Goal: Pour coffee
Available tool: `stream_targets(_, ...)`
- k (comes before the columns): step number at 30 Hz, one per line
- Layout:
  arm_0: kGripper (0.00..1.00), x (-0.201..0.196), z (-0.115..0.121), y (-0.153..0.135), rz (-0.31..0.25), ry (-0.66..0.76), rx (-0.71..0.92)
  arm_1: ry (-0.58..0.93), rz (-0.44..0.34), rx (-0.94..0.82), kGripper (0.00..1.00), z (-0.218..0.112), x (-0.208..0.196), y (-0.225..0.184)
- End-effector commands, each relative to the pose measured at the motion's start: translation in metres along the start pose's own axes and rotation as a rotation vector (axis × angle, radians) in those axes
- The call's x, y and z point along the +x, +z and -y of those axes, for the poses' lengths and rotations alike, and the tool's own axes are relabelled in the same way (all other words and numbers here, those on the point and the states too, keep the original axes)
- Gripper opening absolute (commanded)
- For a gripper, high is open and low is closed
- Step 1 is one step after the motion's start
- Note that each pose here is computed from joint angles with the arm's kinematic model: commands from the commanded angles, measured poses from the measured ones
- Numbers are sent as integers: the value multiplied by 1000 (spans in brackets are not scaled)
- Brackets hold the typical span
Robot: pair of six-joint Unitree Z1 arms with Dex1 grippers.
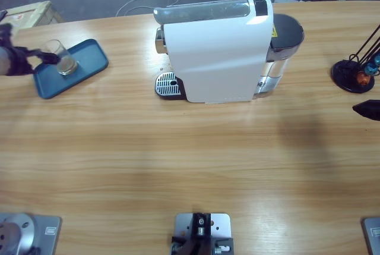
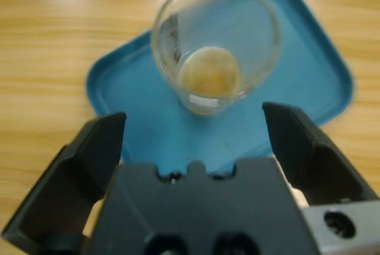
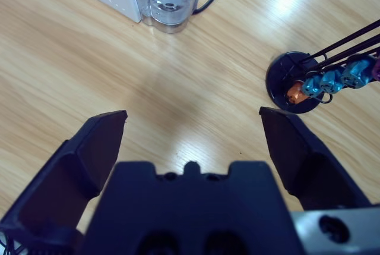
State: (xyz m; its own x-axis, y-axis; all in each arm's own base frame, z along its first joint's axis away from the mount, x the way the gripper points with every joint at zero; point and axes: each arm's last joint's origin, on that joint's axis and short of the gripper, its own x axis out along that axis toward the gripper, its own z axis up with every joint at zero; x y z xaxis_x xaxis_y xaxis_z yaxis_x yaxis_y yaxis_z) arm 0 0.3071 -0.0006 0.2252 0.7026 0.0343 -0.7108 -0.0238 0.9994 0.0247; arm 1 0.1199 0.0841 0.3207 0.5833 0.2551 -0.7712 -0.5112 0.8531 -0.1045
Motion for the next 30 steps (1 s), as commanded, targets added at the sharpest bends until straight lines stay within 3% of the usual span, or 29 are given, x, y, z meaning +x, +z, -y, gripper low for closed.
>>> stream_targets(1, 1000, -123, 26, -7, 20, -95, 69, -37, -6, 13, 1000, 3, -3, -9)
stream_targets(3, 1000, -145, 42, -18, -8, -164, 137, -38, -7, 13, 1000, 3, -3, -10)
stream_targets(7, 1000, -176, 84, -44, -4, -400, 327, -40, 0, 15, 1000, 3, -2, -10)
stream_targets(12, 1000, -181, 116, -71, -85, -584, 491, -43, 14, 18, 1000, 3, -1, -12)
stream_targets(20, 1000, -180, 104, -90, -98, -568, 500, -47, 22, 20, 1000, 4, -3, -13)
stream_targets(26, 1000, -190, 81, -117, -7, -609, 471, -45, 23, 20, 1000, 4, -2, -13)
stream_targets(30, 1000, -190, 83, -114, -4, -617, 470, -38, 31, 21, 1000, 3, -4, -14)
